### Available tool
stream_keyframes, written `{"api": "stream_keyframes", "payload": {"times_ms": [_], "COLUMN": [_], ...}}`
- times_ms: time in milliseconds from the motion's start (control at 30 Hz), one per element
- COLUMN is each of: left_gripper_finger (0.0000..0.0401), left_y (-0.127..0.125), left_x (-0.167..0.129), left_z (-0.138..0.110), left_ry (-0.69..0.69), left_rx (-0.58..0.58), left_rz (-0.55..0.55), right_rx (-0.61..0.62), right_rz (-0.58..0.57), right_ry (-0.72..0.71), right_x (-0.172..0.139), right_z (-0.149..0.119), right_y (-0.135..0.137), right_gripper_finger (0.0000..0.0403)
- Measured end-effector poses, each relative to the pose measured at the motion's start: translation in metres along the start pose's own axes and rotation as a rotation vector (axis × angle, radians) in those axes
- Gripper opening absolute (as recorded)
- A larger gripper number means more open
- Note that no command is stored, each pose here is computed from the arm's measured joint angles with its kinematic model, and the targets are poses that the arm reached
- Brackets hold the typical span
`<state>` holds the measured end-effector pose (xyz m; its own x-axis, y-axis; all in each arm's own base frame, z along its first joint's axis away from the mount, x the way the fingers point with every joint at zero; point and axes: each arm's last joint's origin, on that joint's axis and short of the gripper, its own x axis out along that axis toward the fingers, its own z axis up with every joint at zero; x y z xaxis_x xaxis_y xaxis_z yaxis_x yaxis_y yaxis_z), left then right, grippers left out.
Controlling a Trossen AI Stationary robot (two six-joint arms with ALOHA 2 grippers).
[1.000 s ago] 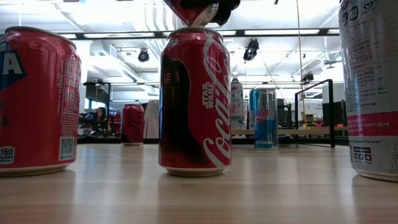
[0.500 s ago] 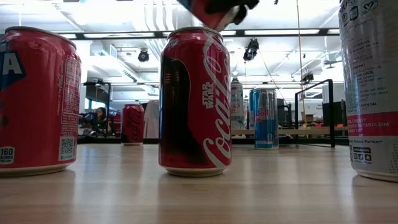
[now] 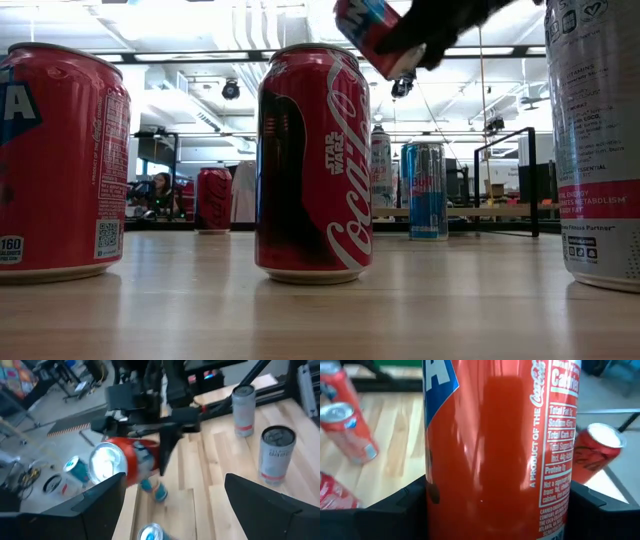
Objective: Place canned beverage on shelf
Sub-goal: Put the red soda can on the shelf
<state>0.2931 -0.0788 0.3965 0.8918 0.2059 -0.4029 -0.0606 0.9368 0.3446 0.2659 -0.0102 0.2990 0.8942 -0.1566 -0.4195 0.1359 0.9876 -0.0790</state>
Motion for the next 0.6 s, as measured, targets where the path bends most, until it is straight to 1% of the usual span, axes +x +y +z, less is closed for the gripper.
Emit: {"api": "stream_keyframes", "payload": {"times_ms": [133,267,333,467,600], "left_gripper_finger": [0.0323,0.0323,0.0323,0.0323,0.0323], "left_y": [0.000,0.003,0.006,0.012,0.022], "left_x": [0.014,0.031,0.039,0.054,0.064], "left_z": [-0.008,-0.022,-0.030,-0.045,-0.059], "left_ry": [-0.067,-0.155,-0.203,-0.382,-0.601], "left_rx": [0.009,-0.015,-0.037,-0.107,-0.212], "left_rz": [-0.045,-0.056,-0.058,-0.021,0.075], "right_rx": [0.027,0.003,-0.017,-0.038,-0.062], "right_rz": [-0.027,-0.037,-0.039,-0.031,-0.012], "right_ry": [-0.190,-0.322,-0.383,-0.503,-0.513], "right_x": [-0.011,-0.017,-0.019,-0.022,-0.020], "right_z": [-0.015,-0.034,-0.039,-0.041,-0.043], "right_y": [-0.007,-0.007,-0.007,-0.003,0.000], "right_gripper_finger": [0.0285,0.0285,0.0285,0.0285,0.0285]}}
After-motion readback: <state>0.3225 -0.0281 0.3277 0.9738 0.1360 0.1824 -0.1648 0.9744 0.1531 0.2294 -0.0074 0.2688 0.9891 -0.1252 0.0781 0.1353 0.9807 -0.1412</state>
